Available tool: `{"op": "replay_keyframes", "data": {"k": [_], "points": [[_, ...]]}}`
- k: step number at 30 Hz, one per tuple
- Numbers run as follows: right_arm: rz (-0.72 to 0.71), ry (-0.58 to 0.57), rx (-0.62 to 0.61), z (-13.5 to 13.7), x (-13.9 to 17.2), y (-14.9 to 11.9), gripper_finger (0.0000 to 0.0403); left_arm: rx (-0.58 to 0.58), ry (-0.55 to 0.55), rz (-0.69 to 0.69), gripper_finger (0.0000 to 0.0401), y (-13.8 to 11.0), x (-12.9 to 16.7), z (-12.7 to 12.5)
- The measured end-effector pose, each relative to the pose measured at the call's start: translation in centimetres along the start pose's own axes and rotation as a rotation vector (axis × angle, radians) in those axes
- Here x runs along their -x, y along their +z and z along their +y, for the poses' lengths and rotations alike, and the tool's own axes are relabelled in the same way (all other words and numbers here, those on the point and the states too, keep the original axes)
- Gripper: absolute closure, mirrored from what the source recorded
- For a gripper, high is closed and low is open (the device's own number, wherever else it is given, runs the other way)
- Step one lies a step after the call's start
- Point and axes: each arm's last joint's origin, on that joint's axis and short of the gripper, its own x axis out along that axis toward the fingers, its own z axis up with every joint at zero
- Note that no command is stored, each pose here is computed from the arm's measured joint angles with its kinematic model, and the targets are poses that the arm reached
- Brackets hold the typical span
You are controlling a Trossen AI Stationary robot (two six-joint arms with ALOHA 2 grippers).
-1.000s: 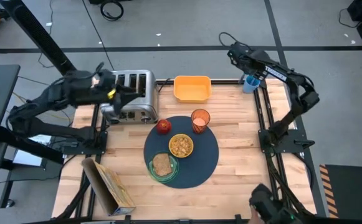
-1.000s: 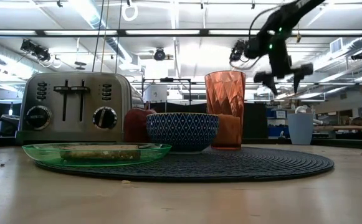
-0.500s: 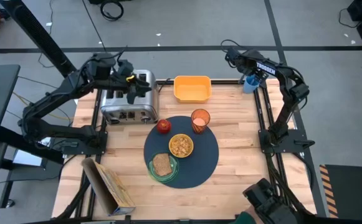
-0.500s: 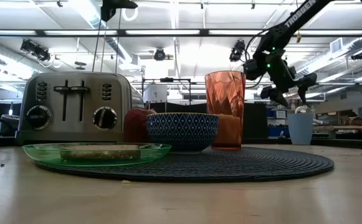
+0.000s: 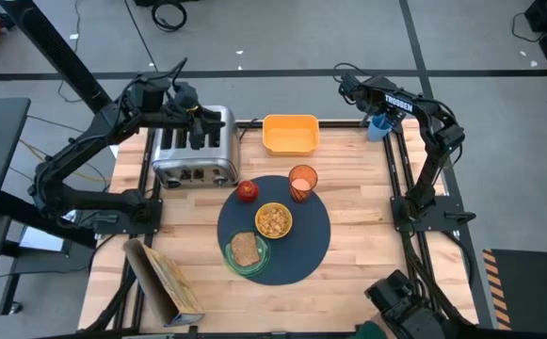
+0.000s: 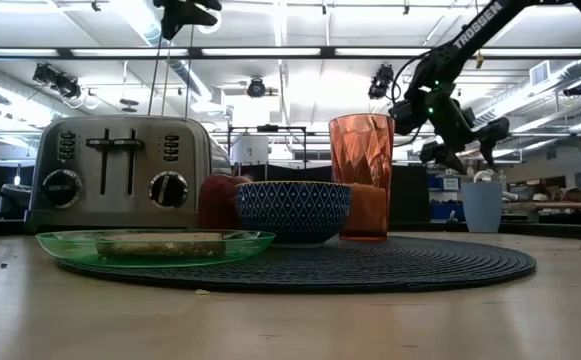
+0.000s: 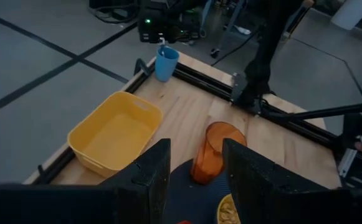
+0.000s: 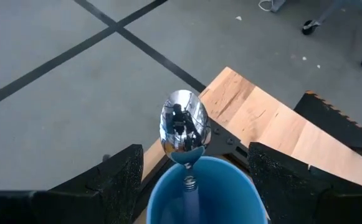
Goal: Arrange a breakfast setting
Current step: Put the purple spoon on the blue table mat
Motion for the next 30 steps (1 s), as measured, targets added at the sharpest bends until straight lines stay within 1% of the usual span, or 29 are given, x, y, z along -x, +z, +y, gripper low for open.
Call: {"op": "replay_keyframes", "data": {"k": [4,10,13,17,22,30], "points": [[0.036,-0.006,0.044,-0.1,0.0,-0.1,0.0113,-0.019,0.007,-0.002,0.025,0.0,0.1,0.2],[0.219,0.048,0.125,0.1,0.1,-0.6,0.0114,-0.02,0.008,-0.002,0.025,0.0,0.1,0.2],[0.289,0.102,0.211,0.5,0.1,-0.8,0.0119,-0.02,0.008,0.001,0.025,0.0,0.1,0.2],[0.33,0.149,0.351,0.6,0.0,-0.8,0.013,-0.015,0.009,0.011,0.025,-0.1,0.1,0.2],[0.416,0.215,0.462,0.7,-0.8,-0.2,0.0161,-0.006,0.011,0.027,0.025,-0.3,0.1,0.2],[0.472,0.26,0.533,0.6,-1.0,-0.1,0.0232,0.006,0.012,0.045,0.025,-0.5,0.1,0.2]]}}
